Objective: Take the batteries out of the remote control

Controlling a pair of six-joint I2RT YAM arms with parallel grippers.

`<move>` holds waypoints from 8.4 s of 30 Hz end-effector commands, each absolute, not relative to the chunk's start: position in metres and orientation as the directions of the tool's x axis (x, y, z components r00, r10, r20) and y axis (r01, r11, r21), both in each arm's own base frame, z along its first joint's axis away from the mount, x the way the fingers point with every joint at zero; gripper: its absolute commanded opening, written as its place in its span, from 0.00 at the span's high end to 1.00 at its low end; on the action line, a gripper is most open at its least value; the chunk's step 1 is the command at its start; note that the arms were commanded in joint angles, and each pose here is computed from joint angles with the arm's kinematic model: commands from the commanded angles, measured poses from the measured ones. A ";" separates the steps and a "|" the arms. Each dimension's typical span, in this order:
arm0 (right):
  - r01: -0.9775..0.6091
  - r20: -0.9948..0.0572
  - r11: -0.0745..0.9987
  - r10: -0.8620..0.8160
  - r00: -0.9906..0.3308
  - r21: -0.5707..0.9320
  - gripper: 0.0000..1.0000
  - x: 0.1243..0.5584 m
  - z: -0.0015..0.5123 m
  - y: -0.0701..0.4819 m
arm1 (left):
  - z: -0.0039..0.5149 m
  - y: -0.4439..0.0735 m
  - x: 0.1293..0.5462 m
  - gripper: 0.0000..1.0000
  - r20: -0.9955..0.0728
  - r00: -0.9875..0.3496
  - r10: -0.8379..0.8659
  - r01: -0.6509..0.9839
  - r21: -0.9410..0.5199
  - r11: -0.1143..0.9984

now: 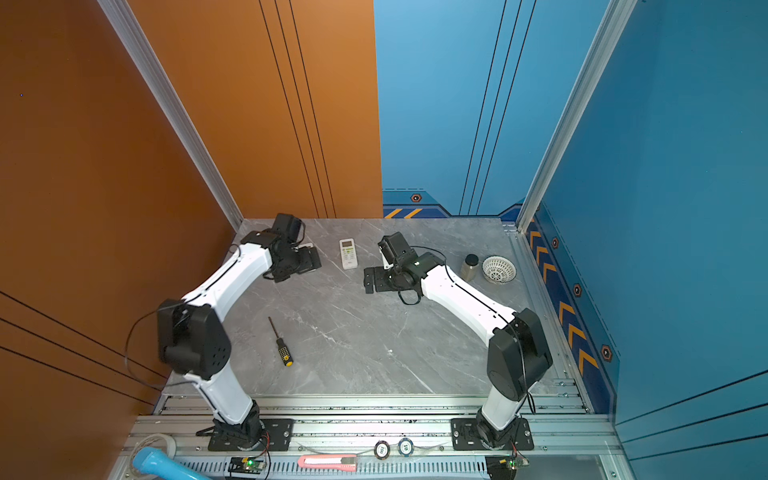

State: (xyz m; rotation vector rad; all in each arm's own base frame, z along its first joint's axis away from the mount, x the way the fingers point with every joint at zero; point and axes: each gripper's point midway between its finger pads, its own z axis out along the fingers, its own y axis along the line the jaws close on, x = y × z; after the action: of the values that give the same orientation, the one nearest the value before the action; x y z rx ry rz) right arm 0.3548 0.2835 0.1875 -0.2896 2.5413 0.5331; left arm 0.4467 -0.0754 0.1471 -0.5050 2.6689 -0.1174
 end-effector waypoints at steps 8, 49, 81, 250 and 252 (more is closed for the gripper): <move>-0.322 -0.575 0.885 -0.077 -0.815 0.337 0.00 0.332 0.220 0.280 | 0.082 -0.049 0.502 0.02 -0.321 -0.902 -0.289 -0.315 0.032 0.949; -0.285 -0.496 0.893 -0.083 -0.864 0.348 0.00 0.295 0.193 0.262 | 0.041 -0.051 0.544 0.67 -0.265 -0.918 -0.296 -0.278 -0.105 0.955; -0.515 -0.730 0.585 0.210 -0.650 0.627 0.30 0.293 0.283 0.285 | 0.270 -0.277 0.373 0.72 -0.066 -0.753 -0.655 -0.216 -0.915 0.340; -0.057 -0.172 0.282 0.401 -0.900 0.958 0.51 0.269 0.163 0.361 | 0.207 -0.161 0.308 1.00 -0.410 -0.417 -0.811 0.137 -0.911 0.390; -0.054 -0.168 0.279 0.404 -0.899 0.959 0.51 0.268 0.161 0.362 | 0.207 -0.162 0.308 1.00 -0.407 -0.417 -0.812 0.137 -0.912 0.387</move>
State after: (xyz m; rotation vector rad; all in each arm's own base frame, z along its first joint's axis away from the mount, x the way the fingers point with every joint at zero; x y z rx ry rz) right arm 0.2656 0.3558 0.1539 0.3338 2.2103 1.6284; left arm 0.3061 -0.1595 0.1889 -0.6371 1.7257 -1.1820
